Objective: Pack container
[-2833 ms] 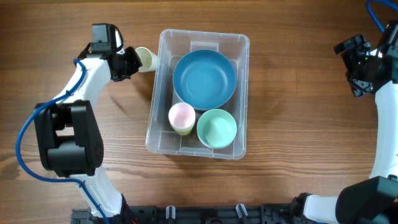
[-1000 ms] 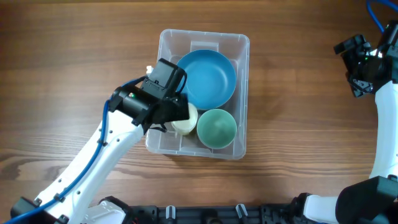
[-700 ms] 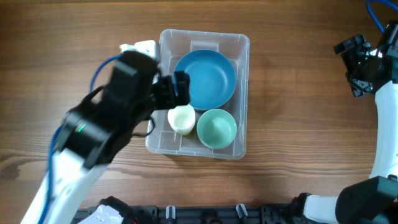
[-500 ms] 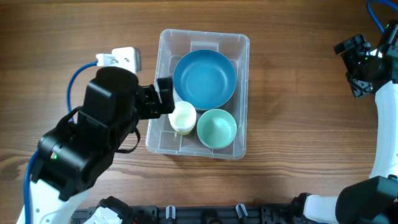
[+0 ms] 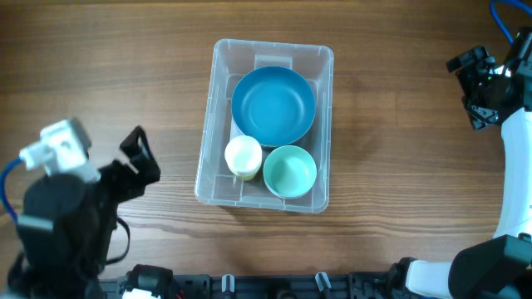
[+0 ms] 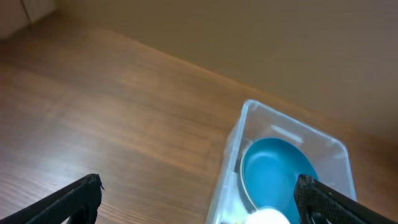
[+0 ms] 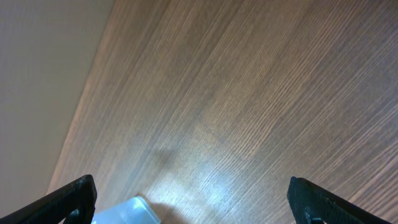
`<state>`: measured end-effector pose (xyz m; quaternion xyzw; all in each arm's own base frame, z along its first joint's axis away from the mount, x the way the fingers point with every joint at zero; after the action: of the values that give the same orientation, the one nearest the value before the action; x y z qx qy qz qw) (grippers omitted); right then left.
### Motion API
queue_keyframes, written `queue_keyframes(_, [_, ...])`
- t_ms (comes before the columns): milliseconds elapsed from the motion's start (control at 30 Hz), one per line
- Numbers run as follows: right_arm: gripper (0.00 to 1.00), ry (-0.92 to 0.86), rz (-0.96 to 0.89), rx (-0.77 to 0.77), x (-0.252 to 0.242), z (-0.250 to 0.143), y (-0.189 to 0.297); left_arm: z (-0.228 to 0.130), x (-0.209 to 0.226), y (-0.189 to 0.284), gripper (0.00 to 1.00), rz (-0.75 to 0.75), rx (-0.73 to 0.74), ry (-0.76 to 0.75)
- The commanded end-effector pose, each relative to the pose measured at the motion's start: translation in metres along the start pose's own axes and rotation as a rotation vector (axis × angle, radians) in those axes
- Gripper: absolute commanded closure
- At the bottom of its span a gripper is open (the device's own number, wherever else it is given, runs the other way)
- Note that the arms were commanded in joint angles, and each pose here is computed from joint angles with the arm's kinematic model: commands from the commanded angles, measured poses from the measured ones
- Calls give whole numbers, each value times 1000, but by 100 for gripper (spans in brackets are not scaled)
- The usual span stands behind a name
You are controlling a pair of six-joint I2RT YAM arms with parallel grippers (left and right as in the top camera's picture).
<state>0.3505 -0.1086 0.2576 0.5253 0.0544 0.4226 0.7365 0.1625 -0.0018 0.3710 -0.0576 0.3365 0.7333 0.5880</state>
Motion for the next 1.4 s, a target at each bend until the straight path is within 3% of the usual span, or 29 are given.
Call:
queue_keyframes(0, [1,-10,7,3,3,1,-2,-36,25,-9,0,-39,-10,-57])
queue_keyframes(300, [0,-10,6,3,3,1,-2,-112,78,-46,1,-60,-60,-32])
queue_keyframes(533, [0,-10,7,3,3,1,-2,-147,98,-72,0,-77,-76,-24])
queue_keyframes(1367, [0,-10,7,3,3,1,-2,-189,131,-85,0,67,87,-22])
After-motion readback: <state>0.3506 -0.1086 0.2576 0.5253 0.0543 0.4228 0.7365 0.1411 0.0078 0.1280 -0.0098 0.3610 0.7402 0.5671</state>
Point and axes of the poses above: each gripper's point midway between its finger pads, its own y axis back along the fingers, its own x axis along the line the jaws close on, z = x × y, the point moved 6 cm from there along y, back along the fingers, and after that the axes turned 13 degrees about y, right-handed, at the moved point
